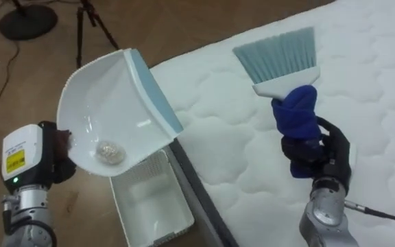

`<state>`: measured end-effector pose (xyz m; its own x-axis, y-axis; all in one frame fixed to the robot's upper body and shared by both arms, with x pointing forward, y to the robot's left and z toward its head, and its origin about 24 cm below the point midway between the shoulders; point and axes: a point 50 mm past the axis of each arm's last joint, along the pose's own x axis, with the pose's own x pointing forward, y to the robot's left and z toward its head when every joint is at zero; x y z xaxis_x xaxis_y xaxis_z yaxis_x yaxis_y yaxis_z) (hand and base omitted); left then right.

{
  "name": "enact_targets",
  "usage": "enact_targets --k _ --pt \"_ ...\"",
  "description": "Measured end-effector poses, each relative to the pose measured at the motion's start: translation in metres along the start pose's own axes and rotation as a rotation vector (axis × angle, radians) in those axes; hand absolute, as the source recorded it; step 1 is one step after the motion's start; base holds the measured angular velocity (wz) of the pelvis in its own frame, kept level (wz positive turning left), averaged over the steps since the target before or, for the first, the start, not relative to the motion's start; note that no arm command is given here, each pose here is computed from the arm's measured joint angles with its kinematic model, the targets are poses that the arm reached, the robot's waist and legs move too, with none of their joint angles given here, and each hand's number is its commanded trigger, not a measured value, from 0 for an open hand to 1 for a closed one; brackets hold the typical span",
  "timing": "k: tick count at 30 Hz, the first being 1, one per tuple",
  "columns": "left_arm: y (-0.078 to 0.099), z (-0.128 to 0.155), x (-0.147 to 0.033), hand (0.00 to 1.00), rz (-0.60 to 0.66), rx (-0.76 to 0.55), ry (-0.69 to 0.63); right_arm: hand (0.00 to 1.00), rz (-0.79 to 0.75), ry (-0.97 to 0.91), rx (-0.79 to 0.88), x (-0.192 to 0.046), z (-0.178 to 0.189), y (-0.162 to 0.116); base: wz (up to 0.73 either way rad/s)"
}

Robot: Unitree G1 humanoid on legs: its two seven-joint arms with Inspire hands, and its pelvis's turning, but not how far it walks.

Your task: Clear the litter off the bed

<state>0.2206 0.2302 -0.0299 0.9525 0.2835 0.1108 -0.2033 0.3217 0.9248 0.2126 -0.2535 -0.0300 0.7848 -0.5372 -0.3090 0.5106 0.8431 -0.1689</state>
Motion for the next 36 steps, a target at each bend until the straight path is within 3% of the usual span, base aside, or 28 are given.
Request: enact_targets --k 7,24,30,32,36 --pt "0.005 -0.005 0.003 1.0 0.006 0.005 -0.006 0.0 0.004 -0.005 -0.006 0.001 0.001 -0.002 0.68" --pt "0.0 -0.017 -0.005 1.0 -0.047 0.039 0.046 0.0 0.027 -0.034 -0.102 0.004 0.0 -0.006 0.16" --pt "-0.007 -0.031 -0.012 1.0 -0.089 0.068 0.1 0.0 -0.002 0.067 -0.172 0.006 -0.027 -0.017 0.22" --pt "-0.005 -0.034 -0.009 1.0 -0.087 0.076 0.106 0.0 -0.014 0.085 -0.181 0.006 -0.031 -0.019 0.21" --pt "0.002 -0.042 0.014 1.0 -0.074 0.148 0.098 0.0 -0.034 0.046 -0.192 0.012 -0.023 -0.015 0.18"
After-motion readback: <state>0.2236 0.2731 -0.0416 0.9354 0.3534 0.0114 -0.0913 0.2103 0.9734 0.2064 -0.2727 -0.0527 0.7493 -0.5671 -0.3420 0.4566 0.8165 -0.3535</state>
